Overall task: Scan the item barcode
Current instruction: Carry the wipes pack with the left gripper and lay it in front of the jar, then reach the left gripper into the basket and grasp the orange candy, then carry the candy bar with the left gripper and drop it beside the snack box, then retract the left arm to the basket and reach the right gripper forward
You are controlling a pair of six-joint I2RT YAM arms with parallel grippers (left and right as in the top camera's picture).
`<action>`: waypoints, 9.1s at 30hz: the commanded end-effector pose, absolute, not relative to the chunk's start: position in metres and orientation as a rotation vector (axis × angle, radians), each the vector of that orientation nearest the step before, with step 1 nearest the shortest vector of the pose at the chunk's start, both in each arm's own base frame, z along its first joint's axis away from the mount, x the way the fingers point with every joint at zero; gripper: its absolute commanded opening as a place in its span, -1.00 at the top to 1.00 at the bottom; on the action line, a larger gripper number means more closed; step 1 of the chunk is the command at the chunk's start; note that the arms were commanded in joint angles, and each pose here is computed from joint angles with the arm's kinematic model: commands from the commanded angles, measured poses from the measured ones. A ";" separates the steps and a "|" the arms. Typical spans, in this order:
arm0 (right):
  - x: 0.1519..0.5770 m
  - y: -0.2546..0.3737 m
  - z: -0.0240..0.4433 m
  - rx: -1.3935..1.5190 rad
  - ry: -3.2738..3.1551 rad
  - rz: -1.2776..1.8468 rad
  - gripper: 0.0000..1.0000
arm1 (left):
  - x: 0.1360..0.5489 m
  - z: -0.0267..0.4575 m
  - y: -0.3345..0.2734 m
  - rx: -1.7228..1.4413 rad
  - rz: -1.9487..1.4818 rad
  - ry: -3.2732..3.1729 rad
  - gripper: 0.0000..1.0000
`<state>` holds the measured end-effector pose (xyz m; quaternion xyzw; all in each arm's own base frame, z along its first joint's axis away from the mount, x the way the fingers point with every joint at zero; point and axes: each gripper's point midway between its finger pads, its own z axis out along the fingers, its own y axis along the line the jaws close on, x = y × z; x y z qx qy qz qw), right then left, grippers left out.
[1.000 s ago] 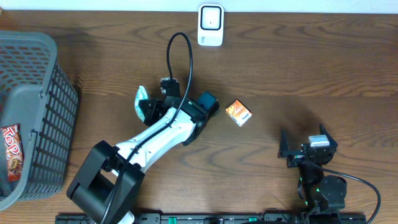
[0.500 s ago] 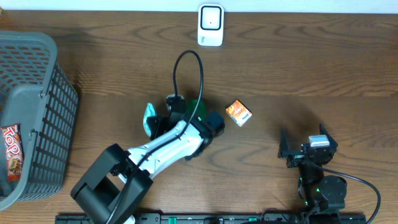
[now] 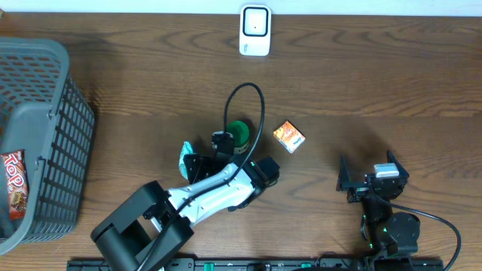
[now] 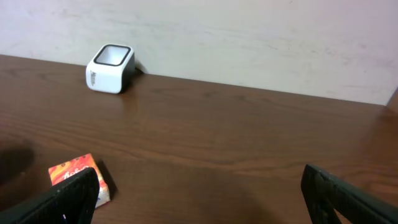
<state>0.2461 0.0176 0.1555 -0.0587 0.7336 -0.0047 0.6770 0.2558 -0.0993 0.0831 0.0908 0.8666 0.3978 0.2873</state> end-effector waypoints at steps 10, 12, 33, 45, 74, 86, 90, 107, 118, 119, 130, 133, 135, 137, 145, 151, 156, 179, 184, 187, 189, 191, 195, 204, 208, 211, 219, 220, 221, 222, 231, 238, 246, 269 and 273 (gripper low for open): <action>0.246 0.015 0.154 -0.115 1.654 -0.008 -0.99 | 0.253 0.078 -0.122 0.286 0.976 2.297 0.16; 0.246 0.015 0.154 -0.115 1.654 -0.008 -0.99 | 0.251 0.072 -0.129 0.303 0.935 2.332 0.16; 0.246 0.015 0.154 -0.116 1.654 -0.008 -0.98 | 0.232 0.095 -0.210 0.400 0.573 2.305 -0.37; 0.246 0.015 0.154 -0.116 1.654 -0.008 -0.99 | 0.240 0.274 -0.157 0.127 0.098 2.079 -0.72; 0.246 0.015 0.154 -0.115 1.654 -0.008 -0.99 | 0.245 0.394 0.152 -0.913 0.403 1.697 -1.00; 0.246 0.015 0.154 -0.115 1.654 -0.008 -0.99 | 0.241 0.308 0.270 -1.445 0.396 1.720 -0.93; 0.246 0.015 0.154 -0.115 1.654 -0.008 -0.98 | 0.240 0.266 0.298 -1.514 0.456 1.829 -0.90; 0.246 0.015 0.154 -0.115 1.654 -0.008 -0.98 | 0.252 0.092 0.330 -1.162 0.485 2.613 -0.90; 0.246 0.015 0.154 -0.116 1.654 -0.008 -0.98 | 0.241 0.008 0.334 -1.237 0.355 2.762 -0.89; 0.246 0.015 0.154 -0.115 1.654 -0.008 -0.98 | 0.241 0.003 0.333 -1.242 0.348 2.772 -0.90; 0.246 0.015 0.154 -0.115 1.654 -0.008 -0.99 | 0.241 -0.004 0.325 -1.366 0.284 2.735 0.86; 0.246 0.015 0.154 -0.116 1.654 -0.008 -0.99 | 0.289 0.042 0.313 -1.251 0.031 2.604 0.85; 0.246 0.015 0.154 -0.115 1.654 -0.008 -0.98 | 0.324 0.097 0.307 -1.186 -0.111 2.442 0.86; 0.246 0.015 0.154 -0.115 1.654 -0.008 -0.98 | 0.351 0.170 0.305 -1.151 -0.184 2.246 0.86; 0.246 0.015 0.154 -0.115 1.654 -0.008 -0.99 | 0.328 0.439 0.233 -0.817 -0.094 1.747 0.85; 0.246 0.015 0.154 -0.115 1.654 -0.008 -0.98 | 0.320 0.505 0.058 -0.399 -0.463 1.721 0.85; 0.246 0.015 0.154 -0.115 1.654 -0.008 -0.99 | 0.326 0.457 -0.093 0.003 -0.959 1.960 0.85; 0.246 0.015 0.154 -0.116 1.654 -0.008 -0.99 | 0.300 0.266 -0.333 0.865 -2.202 2.138 0.85; 0.246 0.015 0.154 -0.115 1.654 -0.008 -0.99 | 0.303 0.212 -0.348 0.786 -2.273 2.273 0.76; 0.246 0.015 0.154 -0.115 1.654 -0.008 -0.98 | 0.305 0.186 -0.353 0.731 -2.302 2.340 0.06; 0.246 0.015 0.154 -0.116 1.654 -0.008 -0.98 | 0.305 0.178 -0.354 0.705 -2.314 2.371 -0.61; 0.246 0.015 0.154 -0.116 1.654 -0.008 -0.99 | 0.305 0.177 -0.355 0.699 -2.317 2.377 -0.67; 0.246 0.015 0.154 -0.115 1.654 -0.008 -0.99 | 0.304 0.196 -0.354 0.757 -2.294 2.317 -0.68; 0.246 0.015 0.154 -0.116 1.654 -0.008 -0.99 | 0.304 0.260 -0.354 0.998 -2.168 2.026 -0.69; 0.246 0.015 0.154 -0.115 1.654 -0.008 -0.98 | 0.305 0.257 -0.356 1.056 -2.108 1.966 -0.69; 0.246 0.015 0.154 -0.115 1.654 -0.008 -0.98 | 0.302 0.259 -0.356 1.151 -2.073 1.839 -0.69; 0.246 0.015 0.154 -0.115 1.654 -0.008 -0.99 | 0.318 0.237 -0.362 1.173 -1.836 1.878 -0.69; 0.246 0.015 0.154 -0.115 1.654 -0.008 -0.99 | 0.323 0.233 -0.363 1.152 -1.797 1.919 -0.69; 0.246 0.015 0.154 -0.115 1.654 -0.008 -0.99 | 0.326 0.229 -0.364 1.134 -1.757 1.954 -0.69; 0.246 0.015 0.154 -0.115 1.654 -0.008 -0.99 | 0.329 0.227 -0.364 1.123 -1.717 1.977 -0.69; 0.247 -0.001 0.160 -0.161 1.628 -0.198 -0.98 | 0.361 0.255 -0.336 0.967 -1.017 2.113 -0.69; 0.247 0.011 0.178 -0.065 1.561 -0.005 -0.99 | 0.384 0.369 -0.251 0.630 -0.400 1.917 -0.70; 0.221 0.098 0.152 0.132 1.778 0.960 -0.99 | 0.357 0.464 -0.149 0.348 -0.017 1.716 -0.70; 0.208 0.143 0.280 -0.275 2.212 0.858 -0.99 | 0.269 0.541 -0.029 0.022 0.268 1.532 -0.70; 0.215 0.152 0.287 -0.220 2.176 0.956 -0.99 | 0.249 0.551 -0.018 -0.001 0.250 1.496 -0.70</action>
